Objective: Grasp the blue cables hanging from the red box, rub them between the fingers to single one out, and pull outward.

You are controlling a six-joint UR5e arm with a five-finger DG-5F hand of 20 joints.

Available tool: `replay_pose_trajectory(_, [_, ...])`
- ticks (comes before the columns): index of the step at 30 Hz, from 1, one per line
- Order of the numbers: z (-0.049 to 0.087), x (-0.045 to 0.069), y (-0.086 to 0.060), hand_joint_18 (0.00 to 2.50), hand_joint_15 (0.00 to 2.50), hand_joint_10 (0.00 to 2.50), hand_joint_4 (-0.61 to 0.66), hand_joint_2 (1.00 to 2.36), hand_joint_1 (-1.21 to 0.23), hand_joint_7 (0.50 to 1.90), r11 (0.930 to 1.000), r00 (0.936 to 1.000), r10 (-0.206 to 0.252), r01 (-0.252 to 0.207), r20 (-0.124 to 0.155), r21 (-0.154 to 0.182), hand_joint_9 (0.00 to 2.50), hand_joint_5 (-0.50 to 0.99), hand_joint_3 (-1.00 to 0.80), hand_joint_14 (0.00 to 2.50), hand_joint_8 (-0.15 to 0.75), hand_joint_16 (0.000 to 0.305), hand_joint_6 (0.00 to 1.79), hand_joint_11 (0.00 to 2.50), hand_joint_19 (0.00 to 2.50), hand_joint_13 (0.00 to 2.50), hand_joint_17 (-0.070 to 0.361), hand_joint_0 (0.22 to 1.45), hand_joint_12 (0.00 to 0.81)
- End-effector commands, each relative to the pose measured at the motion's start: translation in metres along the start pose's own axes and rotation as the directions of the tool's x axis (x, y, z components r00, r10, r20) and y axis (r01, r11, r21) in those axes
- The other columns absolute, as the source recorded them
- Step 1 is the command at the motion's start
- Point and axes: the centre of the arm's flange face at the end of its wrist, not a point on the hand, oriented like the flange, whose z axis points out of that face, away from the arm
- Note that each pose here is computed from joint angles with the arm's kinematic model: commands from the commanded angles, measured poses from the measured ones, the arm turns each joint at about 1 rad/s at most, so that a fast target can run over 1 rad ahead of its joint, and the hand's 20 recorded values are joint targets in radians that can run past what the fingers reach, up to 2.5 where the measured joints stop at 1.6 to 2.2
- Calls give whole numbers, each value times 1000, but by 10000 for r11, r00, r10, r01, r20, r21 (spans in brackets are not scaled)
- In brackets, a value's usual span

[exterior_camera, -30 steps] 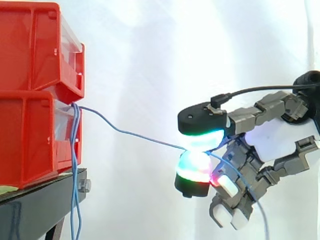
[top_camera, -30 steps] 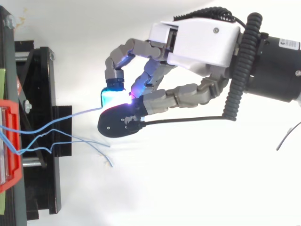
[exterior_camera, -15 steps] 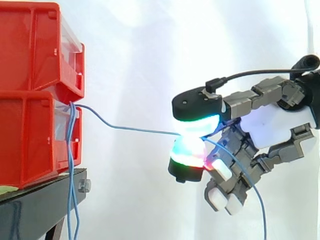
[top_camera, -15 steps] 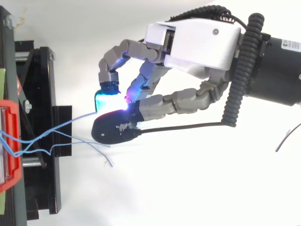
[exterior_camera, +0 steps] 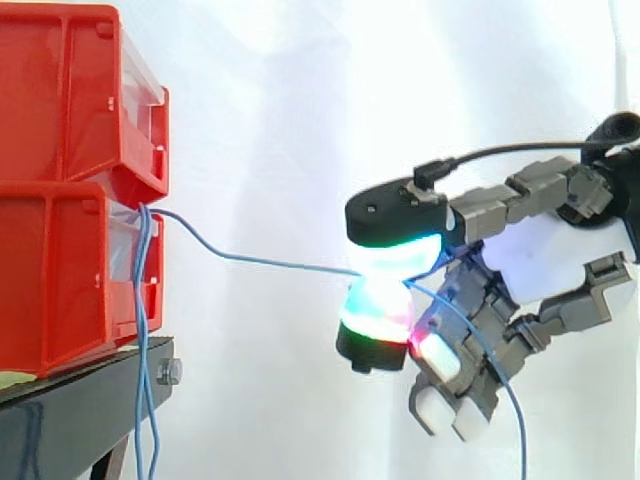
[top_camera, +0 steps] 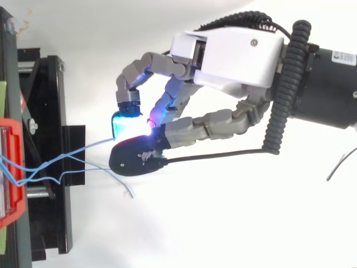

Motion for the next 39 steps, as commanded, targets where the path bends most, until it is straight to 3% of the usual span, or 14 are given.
replay_pose_trajectory(1, [3, 6, -16, 793, 510, 16, -8, 1012, -809, 1172, 10000, 10000, 32, -32, -56, 17, 1034, -105, 52, 21, 320, 56, 907, 501, 520, 892, 126, 614, 426])
replay_pose_trajectory(5, [9, 13, -31, 783, 515, 16, -15, 1011, -810, 1182, 9990, 9995, 319, -321, -49, -315, 1022, -103, 54, 21, 317, 56, 905, 484, 518, 877, 127, 613, 420])
replay_pose_trajectory(9, [17, 19, -40, 768, 523, 18, -14, 1010, -810, 1192, 9911, 9955, 939, -942, -76, -943, 1009, -102, 59, 23, 320, 57, 903, 486, 519, 859, 127, 612, 415])
replay_pose_trajectory(10, [17, 19, -40, 763, 533, 16, -16, 1010, -810, 1190, 9911, 9955, 939, -942, -76, -943, 1008, -102, 58, 23, 316, 57, 903, 480, 528, 856, 127, 612, 413])
replay_pose_trajectory(15, [24, 22, -36, 757, 552, 16, -16, 1009, -809, 1193, 9729, 9876, 1564, -1563, -132, -1703, 1006, -101, 58, 22, 320, 57, 903, 489, 539, 853, 128, 612, 410])
replay_pose_trajectory(18, [26, 22, -35, 753, 557, 15, -14, 1009, -810, 1183, 9686, 9861, 1653, -1651, -143, -1857, 1012, -100, 59, 23, 320, 57, 904, 483, 544, 854, 128, 612, 407])
replay_pose_trajectory(24, [26, 24, -34, 749, 579, 18, -7, 1008, -810, 1188, 9674, 9868, 1612, -1609, -146, -1957, 1013, -100, 58, 23, 320, 57, 903, 493, 550, 857, 128, 613, 406])
replay_pose_trajectory(29, [27, 29, -61, 749, 587, 16, -10, 1008, -809, 1178, 9679, 9861, 1654, -1657, -173, -1888, 1021, -100, 57, 23, 321, 57, 904, 499, 559, 864, 129, 613, 408])
replay_pose_trajectory(30, [29, 32, -72, 749, 585, 18, -8, 1008, -808, 1187, 9586, 9832, 1812, -1814, -211, -2194, 1023, -100, 57, 25, 324, 58, 904, 490, 560, 865, 129, 612, 407])
replay_pose_trajectory(32, [31, 35, -72, 750, 590, 18, -6, 1008, -807, 1186, 9488, 9805, 1949, -1949, -251, -2484, 1024, -100, 60, 23, 322, 58, 904, 498, 558, 866, 130, 611, 406])
replay_pose_trajectory(33, [33, 36, -71, 751, 590, 16, -7, 1008, -808, 1185, 9393, 9788, 2030, -2023, -265, -2772, 1026, -100, 59, 23, 324, 58, 904, 491, 561, 865, 130, 611, 407])
replay_pose_trajectory(34, [34, 38, -73, 751, 585, 18, -7, 1008, -808, 1185, 9341, 9777, 2083, -2072, -276, -2908, 1025, -100, 58, 25, 325, 58, 904, 499, 561, 865, 130, 611, 408])
replay_pose_trajectory(38, [35, 41, -76, 750, 593, 18, -7, 1008, -808, 1185, 9213, 9751, 2189, -2183, -349, -3218, 1033, -100, 56, 23, 326, 58, 904, 499, 561, 865, 130, 612, 410])
replay_pose_trajectory(39, [35, 42, -76, 750, 597, 16, -6, 1008, -808, 1185, 9213, 9751, 2189, -2183, -349, -3218, 1033, -100, 56, 24, 326, 58, 904, 500, 561, 866, 130, 612, 409])
